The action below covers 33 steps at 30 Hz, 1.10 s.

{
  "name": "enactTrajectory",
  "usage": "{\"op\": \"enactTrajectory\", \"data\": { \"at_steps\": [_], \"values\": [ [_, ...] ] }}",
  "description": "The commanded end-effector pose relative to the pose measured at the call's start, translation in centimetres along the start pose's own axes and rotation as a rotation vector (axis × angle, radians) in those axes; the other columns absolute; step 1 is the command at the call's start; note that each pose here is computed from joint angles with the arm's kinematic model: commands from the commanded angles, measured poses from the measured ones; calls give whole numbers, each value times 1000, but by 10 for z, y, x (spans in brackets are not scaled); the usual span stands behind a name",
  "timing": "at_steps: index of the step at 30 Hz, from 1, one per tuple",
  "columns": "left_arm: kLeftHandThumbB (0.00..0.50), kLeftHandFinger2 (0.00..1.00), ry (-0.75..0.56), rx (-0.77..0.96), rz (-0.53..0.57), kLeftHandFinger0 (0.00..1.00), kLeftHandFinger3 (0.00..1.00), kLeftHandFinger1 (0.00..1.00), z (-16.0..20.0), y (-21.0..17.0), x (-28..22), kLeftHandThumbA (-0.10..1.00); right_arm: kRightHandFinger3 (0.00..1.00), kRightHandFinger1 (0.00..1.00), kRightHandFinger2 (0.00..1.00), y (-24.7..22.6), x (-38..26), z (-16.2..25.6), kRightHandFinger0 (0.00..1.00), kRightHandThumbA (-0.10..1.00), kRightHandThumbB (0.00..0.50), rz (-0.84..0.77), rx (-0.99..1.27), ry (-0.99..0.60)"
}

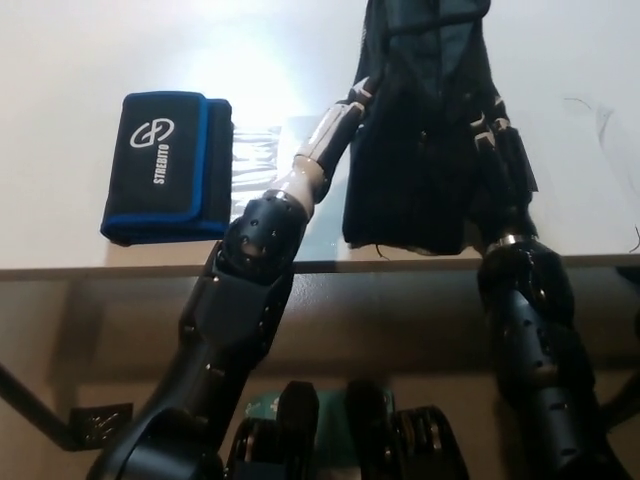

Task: Use both hands to pick up the lunch bag on the right hand side and smoothly move it near the note book on the left hand side

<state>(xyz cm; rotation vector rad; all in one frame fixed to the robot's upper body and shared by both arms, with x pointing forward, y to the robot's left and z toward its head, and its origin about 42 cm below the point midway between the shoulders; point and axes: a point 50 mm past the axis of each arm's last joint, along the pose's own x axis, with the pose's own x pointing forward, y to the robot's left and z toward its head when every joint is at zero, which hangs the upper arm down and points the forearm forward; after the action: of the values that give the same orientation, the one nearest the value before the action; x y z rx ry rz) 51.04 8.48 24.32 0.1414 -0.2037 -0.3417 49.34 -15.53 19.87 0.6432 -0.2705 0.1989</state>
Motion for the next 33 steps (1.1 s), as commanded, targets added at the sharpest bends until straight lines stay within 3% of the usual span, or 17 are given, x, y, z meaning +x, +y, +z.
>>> {"op": "enactTrajectory", "data": {
  "at_steps": [1, 9, 14, 19, 20, 21, 30, 33],
  "values": [
    [434, 1000, -109, -71, 58, 1000, 1000, 1000, 25, 11, -4, 1000, 1000, 1000, 1000, 52, 25, 0, 1000, 1000, 390, 173, 79, 14],
    [368, 1000, -144, -95, 120, 1000, 1000, 1000, 14, 46, -29, 1000, 1000, 1000, 1000, 76, 30, -20, 1000, 1000, 363, 208, 77, 66],
    [346, 1000, -175, -136, 164, 1000, 1000, 1000, 12, 59, -38, 1000, 1000, 1000, 1000, 90, 35, -32, 1000, 1000, 393, 217, 80, 88],
    [371, 1000, -178, -122, 190, 1000, 1000, 1000, 13, 75, -44, 1000, 1000, 1000, 1000, 108, 39, -46, 1000, 1000, 399, 231, 97, 124],
    [369, 1000, -181, -125, 198, 1000, 1000, 1000, 15, 77, -44, 1000, 1000, 1000, 1000, 111, 39, -48, 1000, 1000, 399, 235, 98, 130],
    [338, 1000, -185, -121, 206, 1000, 1000, 1000, 18, 80, -44, 1000, 1000, 1000, 1000, 116, 40, -50, 1000, 1000, 393, 236, 100, 136],
    [349, 1000, -193, -112, 239, 1000, 1000, 1000, 27, 103, -38, 1000, 1000, 1000, 1000, 136, 49, -58, 1000, 1000, 386, 252, 83, 148],
    [329, 1000, -203, -102, 232, 1000, 1000, 1000, 28, 102, -38, 1000, 1000, 1000, 1000, 140, 52, -58, 1000, 1000, 374, 255, 76, 149]
  ]
}}
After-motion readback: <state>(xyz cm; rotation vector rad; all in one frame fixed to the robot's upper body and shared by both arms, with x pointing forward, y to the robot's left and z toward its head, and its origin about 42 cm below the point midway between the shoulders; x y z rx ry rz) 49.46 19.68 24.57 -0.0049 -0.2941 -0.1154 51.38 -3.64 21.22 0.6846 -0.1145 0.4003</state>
